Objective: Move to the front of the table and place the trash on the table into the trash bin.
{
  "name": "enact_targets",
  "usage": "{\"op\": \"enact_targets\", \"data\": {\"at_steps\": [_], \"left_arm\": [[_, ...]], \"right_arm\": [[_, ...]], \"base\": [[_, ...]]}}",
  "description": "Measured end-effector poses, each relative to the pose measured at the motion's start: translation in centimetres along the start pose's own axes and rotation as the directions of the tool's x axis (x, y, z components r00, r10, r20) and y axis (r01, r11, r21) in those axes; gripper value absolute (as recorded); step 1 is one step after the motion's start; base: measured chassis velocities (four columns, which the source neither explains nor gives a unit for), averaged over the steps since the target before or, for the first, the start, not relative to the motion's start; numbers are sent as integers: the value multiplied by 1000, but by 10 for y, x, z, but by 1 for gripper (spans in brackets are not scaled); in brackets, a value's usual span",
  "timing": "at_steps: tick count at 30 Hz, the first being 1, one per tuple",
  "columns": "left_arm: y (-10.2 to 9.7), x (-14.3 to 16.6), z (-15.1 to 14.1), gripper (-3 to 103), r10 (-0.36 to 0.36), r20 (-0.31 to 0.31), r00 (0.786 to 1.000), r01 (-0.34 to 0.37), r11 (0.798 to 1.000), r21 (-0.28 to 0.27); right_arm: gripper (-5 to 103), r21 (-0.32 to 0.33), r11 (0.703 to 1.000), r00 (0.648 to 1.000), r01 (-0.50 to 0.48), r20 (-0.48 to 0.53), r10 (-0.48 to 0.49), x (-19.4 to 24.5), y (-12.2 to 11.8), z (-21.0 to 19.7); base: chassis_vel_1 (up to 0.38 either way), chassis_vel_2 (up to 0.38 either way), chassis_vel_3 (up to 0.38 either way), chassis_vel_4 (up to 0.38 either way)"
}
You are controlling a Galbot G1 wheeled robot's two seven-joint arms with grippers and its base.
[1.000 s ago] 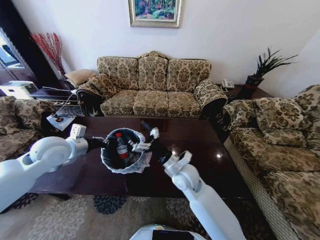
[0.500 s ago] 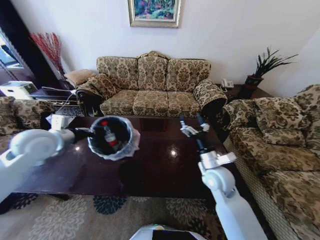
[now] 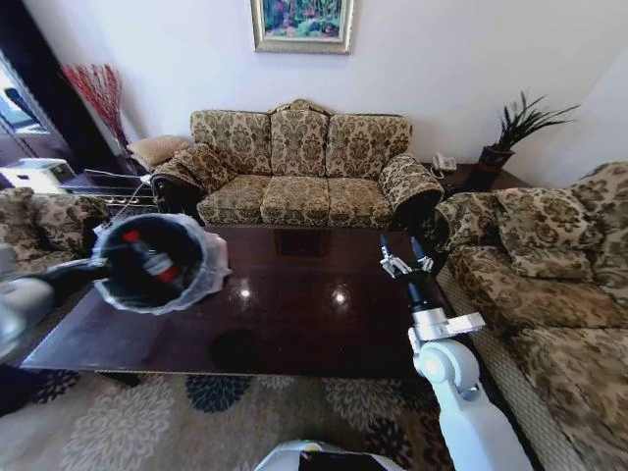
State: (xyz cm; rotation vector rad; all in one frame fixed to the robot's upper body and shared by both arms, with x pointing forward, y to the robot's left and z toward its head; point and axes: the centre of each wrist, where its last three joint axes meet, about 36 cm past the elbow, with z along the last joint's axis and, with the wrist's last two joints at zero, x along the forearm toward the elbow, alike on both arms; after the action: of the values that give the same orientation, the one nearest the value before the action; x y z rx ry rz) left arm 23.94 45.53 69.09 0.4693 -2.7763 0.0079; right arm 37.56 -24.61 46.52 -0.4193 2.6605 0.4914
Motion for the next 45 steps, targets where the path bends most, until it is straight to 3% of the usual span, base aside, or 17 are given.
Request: {"op": "enact_targets", "data": {"at_steps": [5,8,9,10,11,12,14,16,17,21,22,24,25,28,38,44,45], "left_arm": [[20,29,14,0,-113,19,993,113,993,23],[49,56,44,0,-276,14,961,273,956,107],[49,56,44,0,-276,14,961,273,956,107],[56,61,53,0,-317,8,948,314,940,131],[68,68,74,0,-390,-12,921,386,905,181],[68,68,74,0,-390,-12,921,386,905,181],[77,72,95,0,-441,-40,897,438,869,230],[87,74,128,0,-507,-79,858,506,811,293],[87,74,128,0,-507,-79,858,506,811,293],[95,75,179,0,-564,-163,810,580,727,367],[95,75,179,0,-564,-163,810,580,727,367],[101,71,211,0,-582,-223,782,617,673,408],[101,71,211,0,-582,-223,782,617,673,408],[104,59,255,0,-593,-295,749,659,620,426],[112,25,337,0,-572,-439,693,721,564,402],[111,4,414,0,-527,-571,629,769,527,360],[111,4,414,0,-527,-571,629,769,527,360]], "right_arm": [[100,-3,1000,1000,-17,-9,17,3,-4,10],[100,-4,999,998,-46,-31,46,12,-7,22],[100,-4,999,998,-46,-31,46,12,-7,22],[100,-3,999,998,-47,-38,47,14,-8,25],[100,-5,999,998,-39,-50,39,18,-9,29],[100,-5,999,998,-39,-50,39,18,-9,29],[100,-10,1000,998,-30,-63,29,23,-8,33],[100,-18,1000,997,-21,-80,20,27,-8,41],[100,-18,1000,997,-21,-80,20,27,-8,41],[100,-16,1000,995,-21,-103,19,31,-10,53],[100,-16,1000,995,-21,-103,19,31,-10,53],[100,-4,1000,993,-24,-116,23,33,-12,58],[100,-4,1000,993,-24,-116,23,33,-12,58],[100,17,999,990,-31,-137,33,37,-16,63],[100,38,998,984,-42,-169,48,50,-12,72],[100,34,998,984,-47,-169,52,52,-2,75],[100,34,998,984,-47,-169,52,52,-2,75]], "base": [[253,-251,-243,255],[155,-122,-122,145],[66,-105,-54,90],[43,-37,-54,90],[0,0,0,0],[0,0,0,0],[0,0,0,0],[-25,50,52,-69],[-20,50,52,-83],[-5,10,12,-21],[0,0,0,0],[0,0,0,0],[0,0,0,0],[32,8,-33,-5],[100,104,-110,-131],[231,216,-210,-200],[209,140,-148,-133]]}}
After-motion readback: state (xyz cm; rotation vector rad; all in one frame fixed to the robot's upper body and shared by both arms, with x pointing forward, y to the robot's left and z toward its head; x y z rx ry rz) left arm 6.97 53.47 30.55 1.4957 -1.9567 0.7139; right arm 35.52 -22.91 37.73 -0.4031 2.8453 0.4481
